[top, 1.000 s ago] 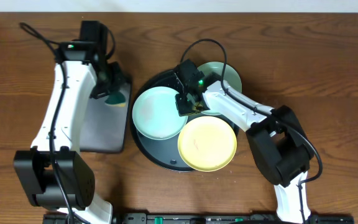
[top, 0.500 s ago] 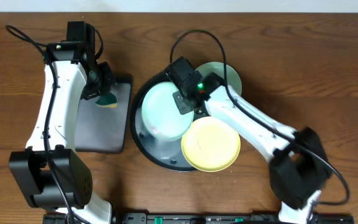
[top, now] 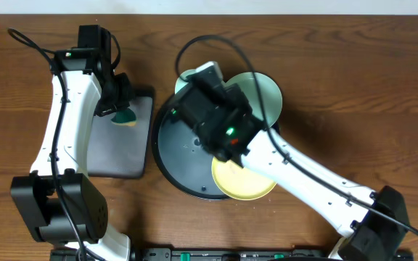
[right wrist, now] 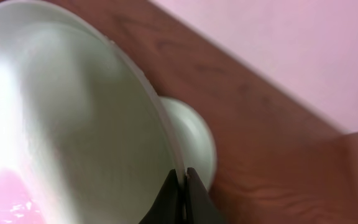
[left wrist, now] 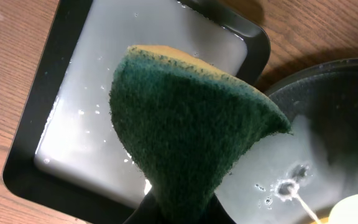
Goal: Clean dirty plates on tray and stack at the side
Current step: 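Lift the green plate with right gripper and carry it to the right side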
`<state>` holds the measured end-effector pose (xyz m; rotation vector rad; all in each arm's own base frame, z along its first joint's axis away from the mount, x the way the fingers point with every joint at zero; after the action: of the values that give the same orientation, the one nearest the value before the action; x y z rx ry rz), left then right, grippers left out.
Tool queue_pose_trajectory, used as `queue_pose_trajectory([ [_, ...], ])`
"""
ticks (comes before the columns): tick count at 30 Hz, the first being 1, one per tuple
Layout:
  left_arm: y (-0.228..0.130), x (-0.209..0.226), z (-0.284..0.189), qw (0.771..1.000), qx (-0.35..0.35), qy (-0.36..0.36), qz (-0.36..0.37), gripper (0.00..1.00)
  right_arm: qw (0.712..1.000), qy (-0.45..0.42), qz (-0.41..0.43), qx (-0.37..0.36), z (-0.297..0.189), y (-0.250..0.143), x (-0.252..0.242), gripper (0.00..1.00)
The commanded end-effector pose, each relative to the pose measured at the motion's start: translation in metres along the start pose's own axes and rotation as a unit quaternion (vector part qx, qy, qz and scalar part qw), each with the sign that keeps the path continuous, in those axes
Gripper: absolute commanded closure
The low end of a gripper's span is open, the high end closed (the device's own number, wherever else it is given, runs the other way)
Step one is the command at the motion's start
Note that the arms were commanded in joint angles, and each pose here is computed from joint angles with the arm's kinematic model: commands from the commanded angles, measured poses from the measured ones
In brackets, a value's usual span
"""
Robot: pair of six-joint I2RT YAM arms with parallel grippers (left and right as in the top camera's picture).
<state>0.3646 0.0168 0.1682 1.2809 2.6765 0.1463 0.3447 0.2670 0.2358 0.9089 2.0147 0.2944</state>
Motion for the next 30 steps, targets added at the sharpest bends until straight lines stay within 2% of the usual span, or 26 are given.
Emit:
queue_pose_trajectory([
  [1, 0.002, 0.002, -0.001, 1.0, -0.004, 0.005, 0.01, 0.92, 0.99, -0.126, -0.056, -0.027, -0.034, 0.016, -0.027, 0.99],
  [10, 0.002, 0.002, -0.001, 1.0, -0.004, 0.005, 0.01, 0.92, 0.961, -0.265, -0.043, -0.063, -0.083, 0.032, -0.04, 0.99],
  [14, 0.002, 0.002, -0.001, 1.0, -0.004, 0.005, 0.01, 0.93, 0.959, -0.268, -0.068, -0.066, -0.09, 0.037, -0.037, 0.99],
  [30, 0.001, 0.002, -0.001, 1.0, -0.004, 0.005, 0.011, 0.92, 0.966, -0.241, -0.057, -0.08, -0.088, 0.042, -0.029, 0.99],
])
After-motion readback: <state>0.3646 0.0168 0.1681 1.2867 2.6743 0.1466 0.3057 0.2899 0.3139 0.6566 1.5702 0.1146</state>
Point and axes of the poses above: each gripper's point midway between its finger pads, its own z axis out along the fingers, its own x axis along the line the jaws close on, y = z × x, the point moved 2 cm from there along -z, back along the fingers, and after that the axes turned 15 degrees about -z, right-handed, at the moved point
